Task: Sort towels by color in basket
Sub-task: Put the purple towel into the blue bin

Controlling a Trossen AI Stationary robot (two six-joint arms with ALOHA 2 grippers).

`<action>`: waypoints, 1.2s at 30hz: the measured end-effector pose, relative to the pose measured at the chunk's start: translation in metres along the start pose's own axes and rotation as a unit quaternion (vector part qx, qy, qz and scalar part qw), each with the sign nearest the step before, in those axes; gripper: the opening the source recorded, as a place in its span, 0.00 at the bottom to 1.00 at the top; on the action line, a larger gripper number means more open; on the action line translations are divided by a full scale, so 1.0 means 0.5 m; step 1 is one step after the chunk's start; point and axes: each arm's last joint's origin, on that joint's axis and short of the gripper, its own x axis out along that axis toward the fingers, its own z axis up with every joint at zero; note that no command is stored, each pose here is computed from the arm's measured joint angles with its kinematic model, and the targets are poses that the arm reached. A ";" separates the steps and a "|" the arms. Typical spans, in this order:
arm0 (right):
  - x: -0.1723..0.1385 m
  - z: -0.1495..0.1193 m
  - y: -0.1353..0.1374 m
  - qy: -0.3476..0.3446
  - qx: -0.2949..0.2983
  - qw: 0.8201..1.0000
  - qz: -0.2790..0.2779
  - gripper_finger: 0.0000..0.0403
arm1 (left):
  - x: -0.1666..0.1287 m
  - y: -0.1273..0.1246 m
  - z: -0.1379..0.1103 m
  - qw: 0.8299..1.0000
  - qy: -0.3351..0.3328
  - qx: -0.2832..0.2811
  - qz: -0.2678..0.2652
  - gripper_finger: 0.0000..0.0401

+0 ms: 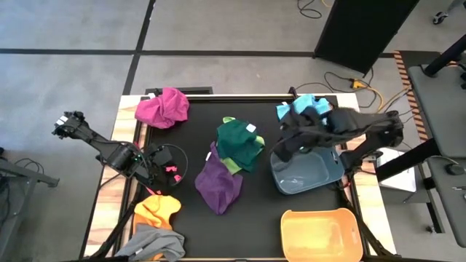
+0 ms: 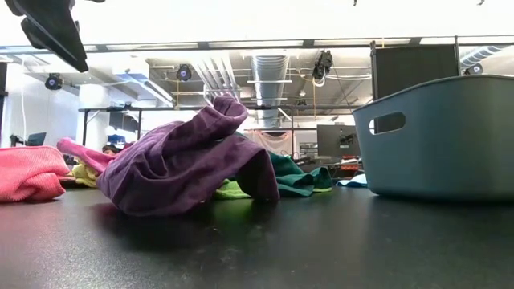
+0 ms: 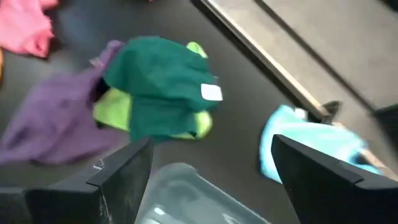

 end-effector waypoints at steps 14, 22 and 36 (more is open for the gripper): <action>0.257 -0.217 0.026 0.210 0.048 0.972 -0.092 0.76 | -0.001 0.000 -0.001 1.000 0.001 0.001 -0.006 0.37; 0.312 -0.209 0.088 0.183 0.108 0.976 0.040 0.75 | -0.001 0.000 -0.001 1.000 0.002 0.002 -0.007 0.37; 0.265 -0.113 0.124 0.046 0.151 0.976 0.150 0.78 | -0.004 -0.002 -0.009 1.000 0.016 0.012 -0.014 0.37</action>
